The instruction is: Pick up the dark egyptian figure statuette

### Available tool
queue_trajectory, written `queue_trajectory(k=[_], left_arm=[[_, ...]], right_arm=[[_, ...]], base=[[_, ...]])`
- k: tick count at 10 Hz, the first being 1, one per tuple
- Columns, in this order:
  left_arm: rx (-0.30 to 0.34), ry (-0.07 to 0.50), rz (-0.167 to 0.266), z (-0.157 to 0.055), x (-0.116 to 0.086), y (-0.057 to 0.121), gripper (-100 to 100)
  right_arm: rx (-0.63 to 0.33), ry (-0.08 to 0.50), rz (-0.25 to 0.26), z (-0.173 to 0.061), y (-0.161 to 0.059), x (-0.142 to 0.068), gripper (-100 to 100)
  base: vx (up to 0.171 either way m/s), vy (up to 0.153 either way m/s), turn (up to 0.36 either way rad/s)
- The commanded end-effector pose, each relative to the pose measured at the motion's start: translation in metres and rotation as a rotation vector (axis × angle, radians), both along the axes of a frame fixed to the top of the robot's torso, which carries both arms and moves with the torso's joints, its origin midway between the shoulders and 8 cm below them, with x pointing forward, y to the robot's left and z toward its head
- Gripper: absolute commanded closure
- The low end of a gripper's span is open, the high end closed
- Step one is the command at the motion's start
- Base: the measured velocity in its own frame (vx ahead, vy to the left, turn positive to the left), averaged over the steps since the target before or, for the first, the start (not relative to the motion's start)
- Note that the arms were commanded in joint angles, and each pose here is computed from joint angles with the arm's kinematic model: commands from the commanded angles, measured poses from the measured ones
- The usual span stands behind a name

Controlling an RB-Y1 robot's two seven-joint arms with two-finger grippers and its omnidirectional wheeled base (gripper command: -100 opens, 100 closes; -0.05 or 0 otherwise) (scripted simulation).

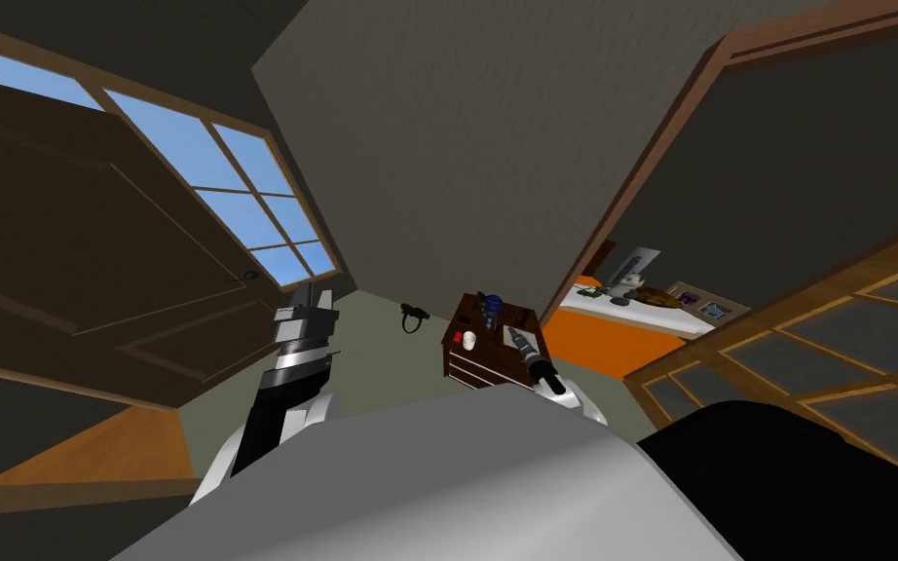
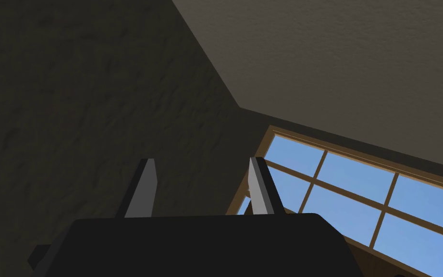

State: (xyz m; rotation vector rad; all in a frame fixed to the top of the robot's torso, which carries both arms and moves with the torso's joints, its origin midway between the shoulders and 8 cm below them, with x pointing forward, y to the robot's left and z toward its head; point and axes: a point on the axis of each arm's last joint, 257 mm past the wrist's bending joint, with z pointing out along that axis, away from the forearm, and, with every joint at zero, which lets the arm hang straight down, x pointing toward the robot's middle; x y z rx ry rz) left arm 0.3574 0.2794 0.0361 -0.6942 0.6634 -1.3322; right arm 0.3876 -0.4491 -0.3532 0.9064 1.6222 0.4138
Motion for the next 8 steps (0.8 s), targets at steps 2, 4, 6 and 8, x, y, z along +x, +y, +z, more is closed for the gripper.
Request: queue_trajectory(k=[2, 4, 6, 8], left_arm=[[0.0, 0.0, 0.0, 0.0, 0.0, 0.0, 0], [0.0, 0.0, 0.0, 0.0, 0.0, 0.0, 0], [0.0, 0.0, 0.0, 0.0, 0.0, 0.0, 0], [0.0, 0.0, 0.0, 0.0, 0.0, 0.0, 0]], right_arm=[[-0.075, 0.126, -0.026, -0.035, -0.033, -0.017, -100], [-0.147, 0.236, -0.042, -0.062, -0.059, -0.036, -100], [-0.183, 0.294, -0.051, -0.076, -0.073, -0.048, -100], [-0.217, 0.367, -0.064, -0.094, -0.09, -0.066, -100]], base=[[0.059, 0.102, 0.127], [0.111, 0.126, 0.157], [0.058, 0.064, 0.063], [0.047, 0.039, 0.078]])
